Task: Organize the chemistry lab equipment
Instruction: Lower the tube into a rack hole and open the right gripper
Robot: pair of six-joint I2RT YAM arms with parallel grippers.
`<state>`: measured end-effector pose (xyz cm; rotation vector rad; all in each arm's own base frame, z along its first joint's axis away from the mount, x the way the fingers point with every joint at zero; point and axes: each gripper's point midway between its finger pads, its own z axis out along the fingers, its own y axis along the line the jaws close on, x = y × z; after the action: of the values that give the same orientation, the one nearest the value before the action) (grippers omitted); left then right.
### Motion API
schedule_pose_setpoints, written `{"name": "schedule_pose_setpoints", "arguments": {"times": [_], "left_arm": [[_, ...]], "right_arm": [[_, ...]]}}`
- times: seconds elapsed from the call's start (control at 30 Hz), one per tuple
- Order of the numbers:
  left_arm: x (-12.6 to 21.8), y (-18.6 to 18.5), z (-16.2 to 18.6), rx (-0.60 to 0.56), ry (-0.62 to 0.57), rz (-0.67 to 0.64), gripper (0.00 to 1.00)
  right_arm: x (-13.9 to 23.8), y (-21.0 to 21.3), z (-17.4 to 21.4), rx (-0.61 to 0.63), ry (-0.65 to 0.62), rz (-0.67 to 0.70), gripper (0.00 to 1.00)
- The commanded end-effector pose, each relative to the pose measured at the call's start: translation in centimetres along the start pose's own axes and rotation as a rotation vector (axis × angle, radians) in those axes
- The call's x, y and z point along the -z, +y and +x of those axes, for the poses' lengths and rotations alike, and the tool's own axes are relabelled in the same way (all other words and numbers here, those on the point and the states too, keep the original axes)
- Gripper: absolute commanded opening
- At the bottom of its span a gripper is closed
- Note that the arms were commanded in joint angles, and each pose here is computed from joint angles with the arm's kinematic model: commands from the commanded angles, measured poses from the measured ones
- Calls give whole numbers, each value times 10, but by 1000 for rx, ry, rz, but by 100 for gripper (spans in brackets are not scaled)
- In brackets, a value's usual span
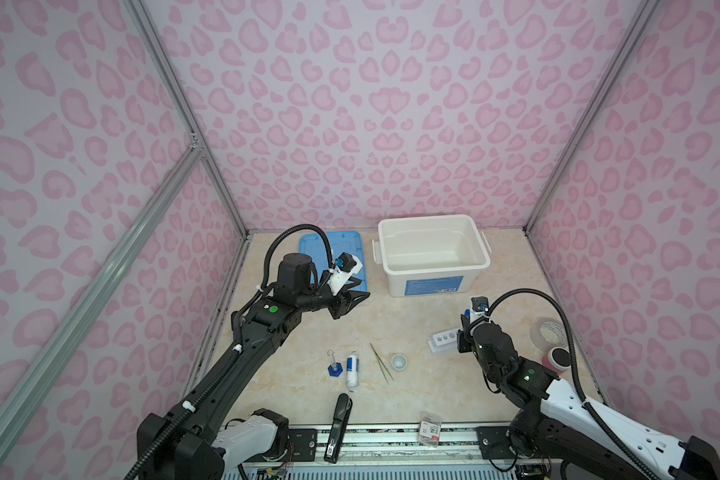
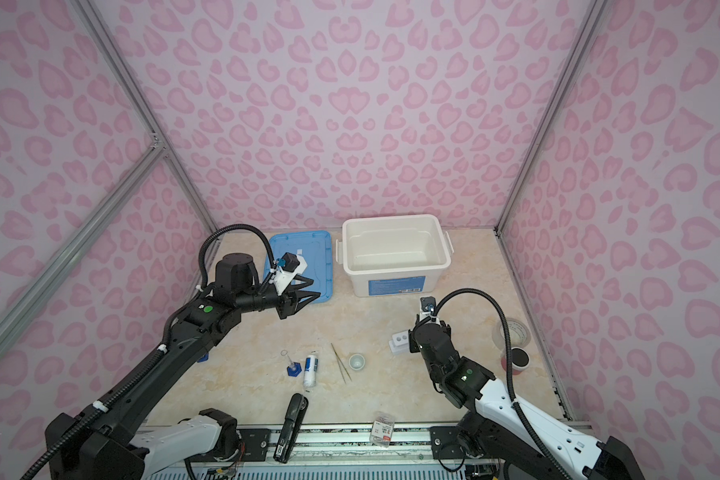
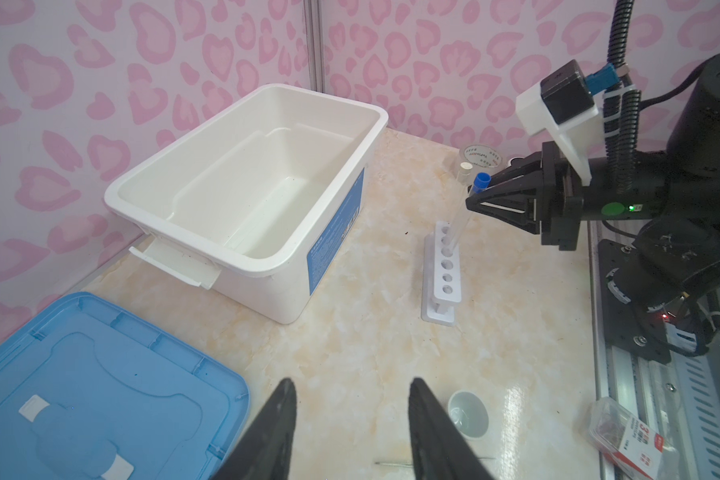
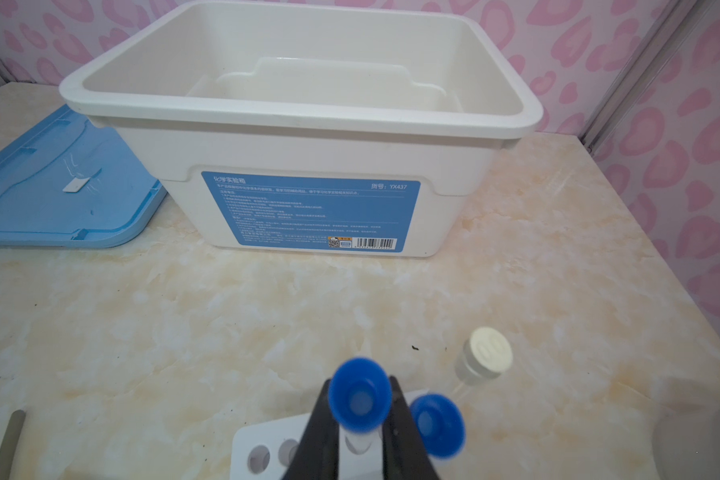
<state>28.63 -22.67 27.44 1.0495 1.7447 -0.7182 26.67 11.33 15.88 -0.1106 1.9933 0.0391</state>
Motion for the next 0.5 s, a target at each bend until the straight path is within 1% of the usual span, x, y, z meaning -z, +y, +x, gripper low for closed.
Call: {"name": "schedule_pose_setpoints", "arguments": {"times": [0.0, 0.47], "left_arm": [[0, 1, -3, -15, -12, -1, 47], [-2, 2, -1, -12, -5, -2, 46]], "right_arm": [[-1, 1, -1, -28, -17, -7, 16], [-7, 1, 7, -38, -7, -6, 18]]}}
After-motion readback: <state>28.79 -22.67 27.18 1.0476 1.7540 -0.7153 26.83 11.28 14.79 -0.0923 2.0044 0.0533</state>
